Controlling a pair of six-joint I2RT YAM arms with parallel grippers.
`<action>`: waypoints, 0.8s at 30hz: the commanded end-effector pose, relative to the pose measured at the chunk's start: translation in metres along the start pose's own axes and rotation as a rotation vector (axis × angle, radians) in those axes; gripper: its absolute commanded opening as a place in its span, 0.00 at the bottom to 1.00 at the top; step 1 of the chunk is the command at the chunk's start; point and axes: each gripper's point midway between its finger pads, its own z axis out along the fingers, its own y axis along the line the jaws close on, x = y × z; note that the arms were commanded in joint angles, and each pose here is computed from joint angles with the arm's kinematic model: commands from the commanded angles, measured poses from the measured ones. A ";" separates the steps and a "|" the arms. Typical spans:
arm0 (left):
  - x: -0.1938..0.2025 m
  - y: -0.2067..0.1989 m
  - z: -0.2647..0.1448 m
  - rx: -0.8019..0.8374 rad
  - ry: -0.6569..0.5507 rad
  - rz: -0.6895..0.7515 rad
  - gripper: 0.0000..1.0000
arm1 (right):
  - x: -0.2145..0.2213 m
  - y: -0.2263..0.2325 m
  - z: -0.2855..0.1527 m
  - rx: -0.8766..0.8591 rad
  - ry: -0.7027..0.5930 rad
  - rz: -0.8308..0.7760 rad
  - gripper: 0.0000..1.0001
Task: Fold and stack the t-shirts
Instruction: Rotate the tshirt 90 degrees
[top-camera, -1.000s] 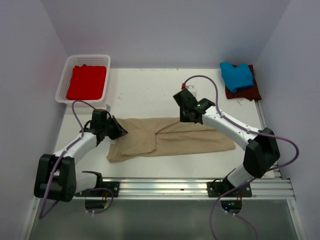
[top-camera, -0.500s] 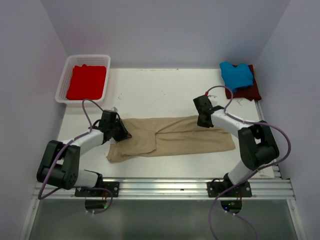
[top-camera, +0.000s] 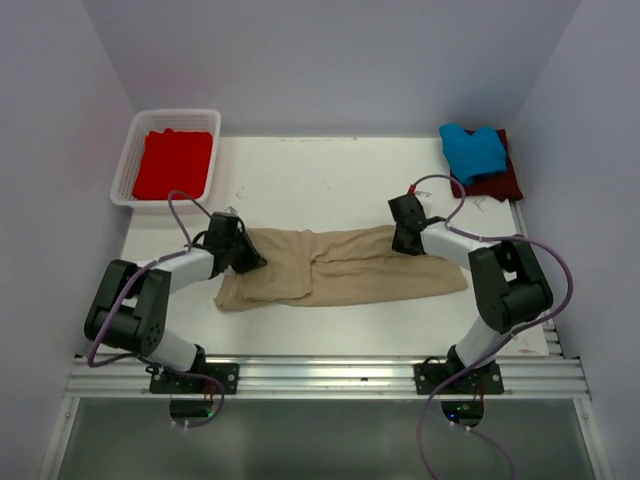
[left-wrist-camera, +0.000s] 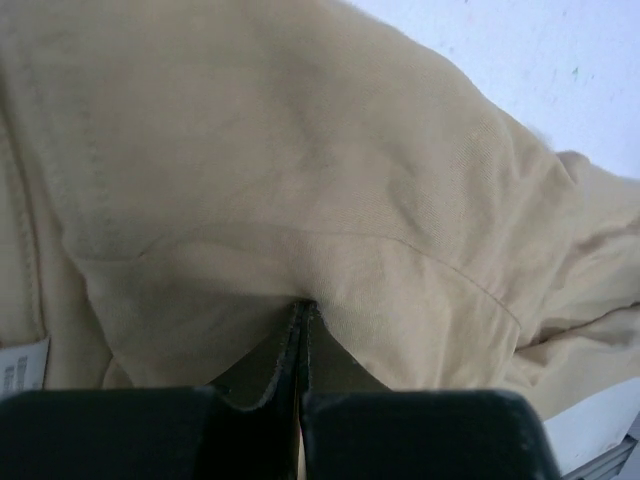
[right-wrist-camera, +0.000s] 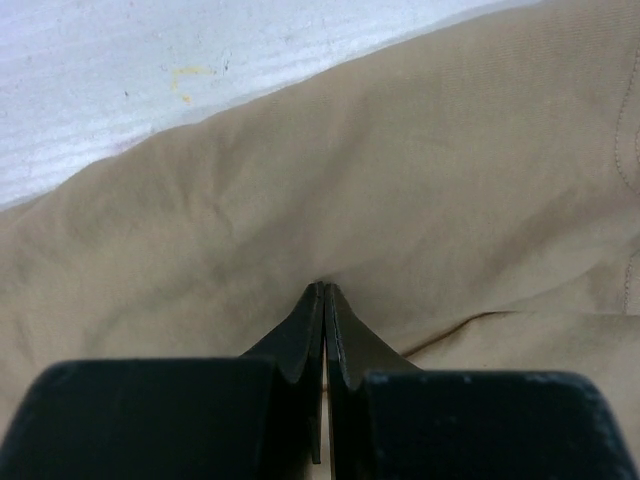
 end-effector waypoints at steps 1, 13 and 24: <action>-0.027 0.012 0.028 -0.116 -0.064 -0.010 0.00 | 0.057 -0.011 -0.011 -0.028 0.192 -0.081 0.00; -0.165 -0.080 0.121 0.022 -0.079 0.047 0.00 | 0.171 0.025 -0.096 -0.153 0.503 -0.410 0.00; -0.178 -0.165 0.184 0.479 0.075 0.164 0.00 | 0.227 0.077 -0.150 -0.370 0.575 -0.405 0.00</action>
